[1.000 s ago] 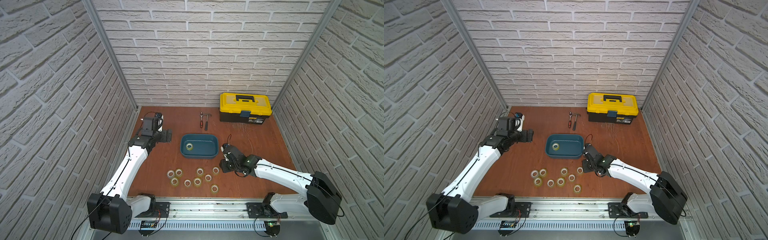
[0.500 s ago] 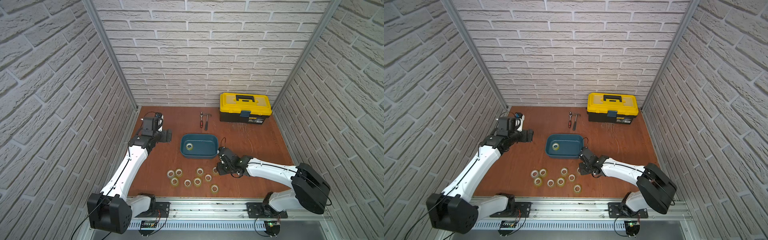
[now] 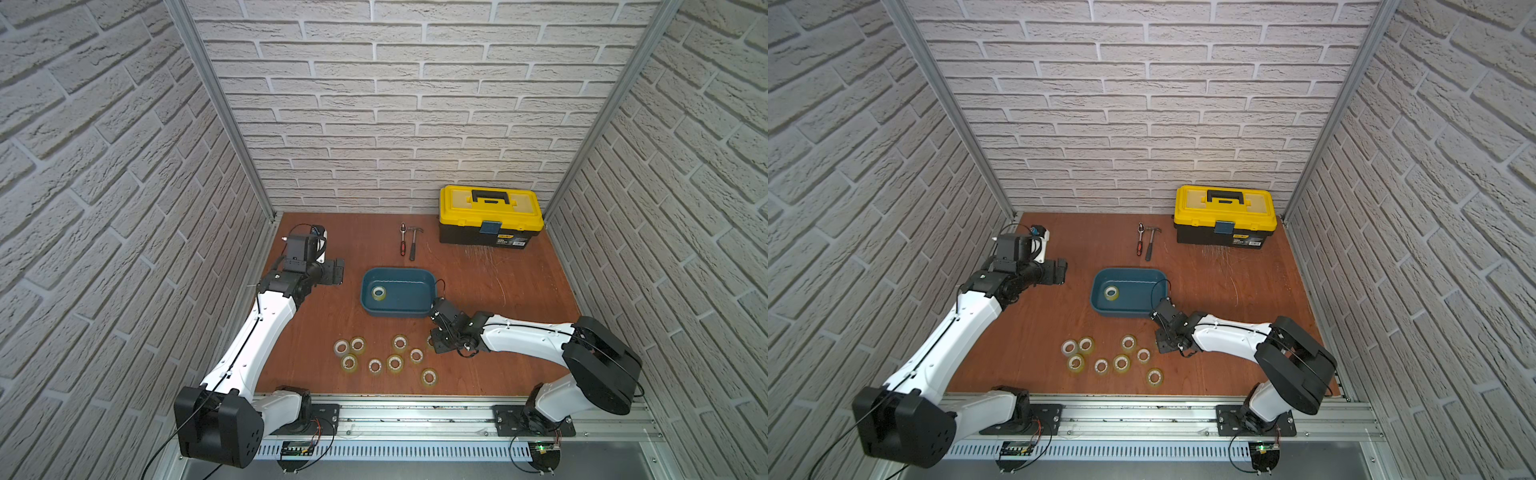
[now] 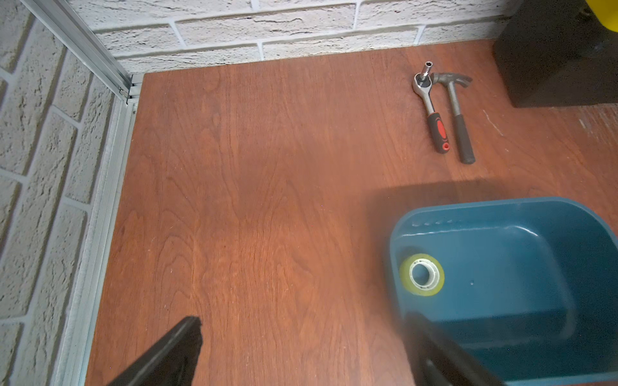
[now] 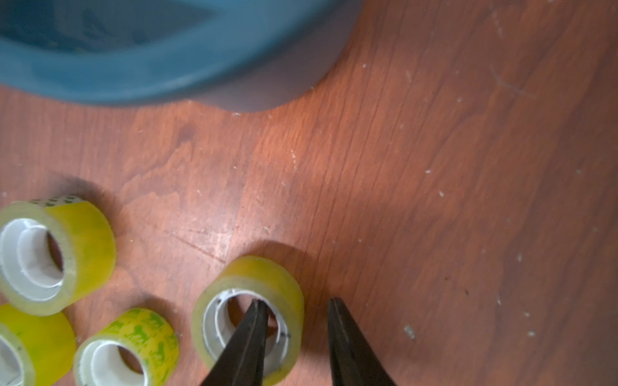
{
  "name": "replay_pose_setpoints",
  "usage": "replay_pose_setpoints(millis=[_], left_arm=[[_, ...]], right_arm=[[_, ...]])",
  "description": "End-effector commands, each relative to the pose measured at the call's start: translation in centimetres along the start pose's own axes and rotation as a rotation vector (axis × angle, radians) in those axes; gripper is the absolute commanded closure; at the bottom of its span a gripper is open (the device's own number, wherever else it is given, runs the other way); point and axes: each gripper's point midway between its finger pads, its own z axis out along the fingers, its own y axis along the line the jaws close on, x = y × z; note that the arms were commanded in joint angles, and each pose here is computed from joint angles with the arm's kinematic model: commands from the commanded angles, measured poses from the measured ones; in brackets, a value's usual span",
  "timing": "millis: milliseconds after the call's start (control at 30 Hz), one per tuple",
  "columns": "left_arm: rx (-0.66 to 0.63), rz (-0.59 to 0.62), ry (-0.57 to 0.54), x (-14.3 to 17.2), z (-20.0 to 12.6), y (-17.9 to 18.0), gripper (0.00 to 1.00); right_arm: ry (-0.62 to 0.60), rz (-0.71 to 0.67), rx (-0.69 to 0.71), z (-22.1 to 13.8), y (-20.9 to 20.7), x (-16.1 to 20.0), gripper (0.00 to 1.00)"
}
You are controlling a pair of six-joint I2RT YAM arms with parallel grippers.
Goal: Put the transparent tape into the storage box
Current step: Pick up the tape at the center of the board, then place the tape in the storage box.
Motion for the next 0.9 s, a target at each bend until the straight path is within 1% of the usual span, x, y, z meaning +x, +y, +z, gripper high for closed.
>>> replay_pose_setpoints(millis=[0, 100, 233, 400, 667, 767, 867], left_arm=[[-0.009, 0.020, -0.019, -0.3, -0.3, 0.0, 0.02], [-0.005, 0.020, -0.028, -0.4, -0.5, -0.1, 0.02], [-0.004, 0.020, -0.044, -0.7, -0.8, -0.1, 0.02], [-0.006, 0.019, -0.062, -0.9, -1.2, -0.1, 0.02], [0.010, 0.016, -0.103, -1.7, -2.3, -0.3, 0.02], [-0.002, 0.017, -0.113, -1.5, -2.1, 0.0, 0.02], [0.007, 0.029, -0.099, -1.2, -1.4, -0.3, 0.02]], right_arm=[[-0.014, 0.011, 0.027, 0.1, -0.1, -0.2, 0.67], [-0.018, 0.015, 0.037, 0.2, -0.3, 0.1, 0.74], [-0.027, 0.006, 0.026, -0.2, -0.2, 0.3, 0.88], [-0.063, -0.004, 0.014, -2.1, -0.3, 0.2, 0.96], [-0.143, 0.002, -0.064, -6.6, -0.6, 0.2, 0.97], [-0.171, 0.006, -0.091, -8.7, -0.9, 0.2, 0.97], [-0.202, 0.016, -0.121, -10.8, -1.3, 0.5, 0.97]])
